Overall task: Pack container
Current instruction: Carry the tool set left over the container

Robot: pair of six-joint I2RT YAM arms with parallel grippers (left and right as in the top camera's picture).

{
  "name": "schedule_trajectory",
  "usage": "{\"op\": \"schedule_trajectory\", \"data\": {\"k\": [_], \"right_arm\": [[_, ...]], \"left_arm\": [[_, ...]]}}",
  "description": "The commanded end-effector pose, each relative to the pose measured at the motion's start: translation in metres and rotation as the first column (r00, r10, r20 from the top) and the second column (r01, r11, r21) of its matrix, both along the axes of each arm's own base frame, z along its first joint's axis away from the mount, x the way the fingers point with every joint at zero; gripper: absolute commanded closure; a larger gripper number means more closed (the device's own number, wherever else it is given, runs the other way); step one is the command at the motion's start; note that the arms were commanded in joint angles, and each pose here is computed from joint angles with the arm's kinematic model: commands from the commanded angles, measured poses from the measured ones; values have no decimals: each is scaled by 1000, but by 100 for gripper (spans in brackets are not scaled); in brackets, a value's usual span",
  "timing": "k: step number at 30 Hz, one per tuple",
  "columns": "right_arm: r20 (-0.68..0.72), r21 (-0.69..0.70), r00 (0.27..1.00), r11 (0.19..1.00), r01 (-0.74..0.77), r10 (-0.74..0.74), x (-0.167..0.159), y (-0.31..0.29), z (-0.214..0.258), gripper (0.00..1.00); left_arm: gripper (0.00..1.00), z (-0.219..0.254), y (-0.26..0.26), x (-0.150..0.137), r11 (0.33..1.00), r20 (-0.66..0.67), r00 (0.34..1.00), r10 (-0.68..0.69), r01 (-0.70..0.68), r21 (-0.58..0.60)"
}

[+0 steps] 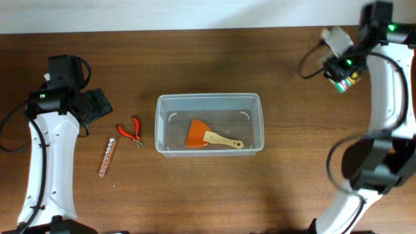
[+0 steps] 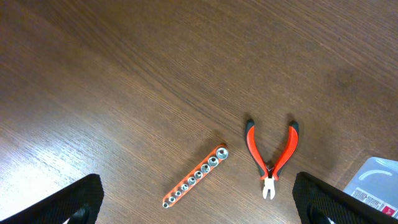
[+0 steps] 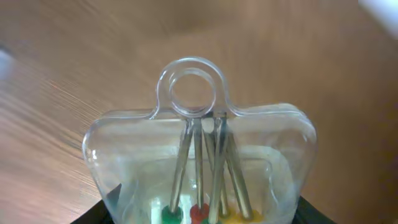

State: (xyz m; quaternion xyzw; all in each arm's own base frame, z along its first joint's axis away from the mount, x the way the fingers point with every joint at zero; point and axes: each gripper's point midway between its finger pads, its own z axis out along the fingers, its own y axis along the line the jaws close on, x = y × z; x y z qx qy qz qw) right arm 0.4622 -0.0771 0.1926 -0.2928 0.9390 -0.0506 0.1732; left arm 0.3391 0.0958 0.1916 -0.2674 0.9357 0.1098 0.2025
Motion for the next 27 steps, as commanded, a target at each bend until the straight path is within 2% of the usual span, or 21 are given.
{"op": "schedule_trajectory", "data": {"k": [1, 5, 13, 17, 27], "right_arm": [[144, 78, 975, 980, -184, 172, -10, 100, 66, 96], [102, 77, 911, 910, -408, 400, -44, 195, 68, 96], [-5, 85, 722, 720, -689, 692, -104, 328, 32, 96], [-104, 101, 692, 700, -707, 714, -113, 340, -4, 96], [-371, 164, 632, 718, -676, 680, -134, 330, -116, 96]], "left_arm": [[1, 3, 4, 0, 1000, 1, 1000, -4, 4, 23], [1, 4, 4, 3, 1000, 16, 1000, -5, 4, 24], [1, 4, 3, 3, 1000, 16, 1000, -7, 7, 17], [1, 4, 2, 3, 1000, 18, 1000, -11, 11, 9], [1, 4, 1, 4, 1000, 19, 1000, -11, 11, 8]]}}
